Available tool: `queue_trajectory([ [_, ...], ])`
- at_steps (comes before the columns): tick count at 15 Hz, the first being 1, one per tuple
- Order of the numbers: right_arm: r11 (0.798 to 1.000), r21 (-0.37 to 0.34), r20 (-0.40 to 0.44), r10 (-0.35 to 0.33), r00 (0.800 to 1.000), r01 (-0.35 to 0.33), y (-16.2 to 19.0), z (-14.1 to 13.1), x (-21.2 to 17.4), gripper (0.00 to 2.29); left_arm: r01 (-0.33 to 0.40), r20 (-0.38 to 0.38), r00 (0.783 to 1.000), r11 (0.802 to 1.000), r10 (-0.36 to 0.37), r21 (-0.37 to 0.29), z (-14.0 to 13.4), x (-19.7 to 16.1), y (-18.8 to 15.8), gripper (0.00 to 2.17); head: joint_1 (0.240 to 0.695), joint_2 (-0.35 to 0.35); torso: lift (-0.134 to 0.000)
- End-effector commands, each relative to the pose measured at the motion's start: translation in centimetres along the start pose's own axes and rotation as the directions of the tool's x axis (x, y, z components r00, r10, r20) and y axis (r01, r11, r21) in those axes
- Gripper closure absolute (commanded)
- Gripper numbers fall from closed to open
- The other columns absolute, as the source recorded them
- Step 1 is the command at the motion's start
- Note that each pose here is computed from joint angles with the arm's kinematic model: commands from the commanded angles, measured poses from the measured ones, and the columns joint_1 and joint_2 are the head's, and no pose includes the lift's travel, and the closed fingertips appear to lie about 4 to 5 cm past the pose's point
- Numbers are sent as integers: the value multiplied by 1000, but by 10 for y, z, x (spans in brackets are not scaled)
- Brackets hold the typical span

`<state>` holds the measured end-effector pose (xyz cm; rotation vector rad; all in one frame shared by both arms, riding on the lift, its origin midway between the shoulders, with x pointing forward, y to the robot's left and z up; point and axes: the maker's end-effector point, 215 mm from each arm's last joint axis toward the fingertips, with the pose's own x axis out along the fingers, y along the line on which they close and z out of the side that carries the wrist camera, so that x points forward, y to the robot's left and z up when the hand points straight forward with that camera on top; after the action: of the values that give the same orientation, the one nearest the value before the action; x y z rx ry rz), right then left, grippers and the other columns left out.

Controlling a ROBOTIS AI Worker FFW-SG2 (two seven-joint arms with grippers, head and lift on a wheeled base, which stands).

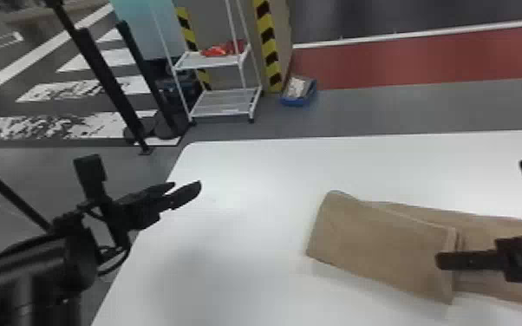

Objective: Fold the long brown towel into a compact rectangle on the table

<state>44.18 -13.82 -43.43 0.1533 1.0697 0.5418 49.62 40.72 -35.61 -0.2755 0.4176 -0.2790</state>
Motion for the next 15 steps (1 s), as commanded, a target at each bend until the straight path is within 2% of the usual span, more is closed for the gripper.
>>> queue_trajectory([
  [1,1000,0,-1,-5,1000,5,-1,1,-1,508,-1,-1,1000,1000,1,1,0,0,1,56,695,310,-124],
  [7,1000,0,-13,3,1000,-3,-4,-1,-1,508,-3,-5,1000,1000,3,-1,-1,1,2,56,695,310,-124],
  [8,1000,1,-16,6,1000,-6,-5,-1,-1,653,-3,-2,1000,1000,3,1,0,1,2,56,695,310,-124],
  [13,1000,4,-20,11,1000,-11,-6,-2,-1,724,1,-2,1000,1000,-1,3,-1,3,1,56,695,305,-124],
  [14,1000,4,-20,11,1000,-11,-6,-2,-1,907,1,-2,1000,1000,-1,3,-1,3,1,60,695,304,-124],
  [15,1000,4,-20,11,1000,-11,-6,-2,-1,934,1,-2,1000,1000,-1,3,-1,3,1,60,695,304,-124],
])
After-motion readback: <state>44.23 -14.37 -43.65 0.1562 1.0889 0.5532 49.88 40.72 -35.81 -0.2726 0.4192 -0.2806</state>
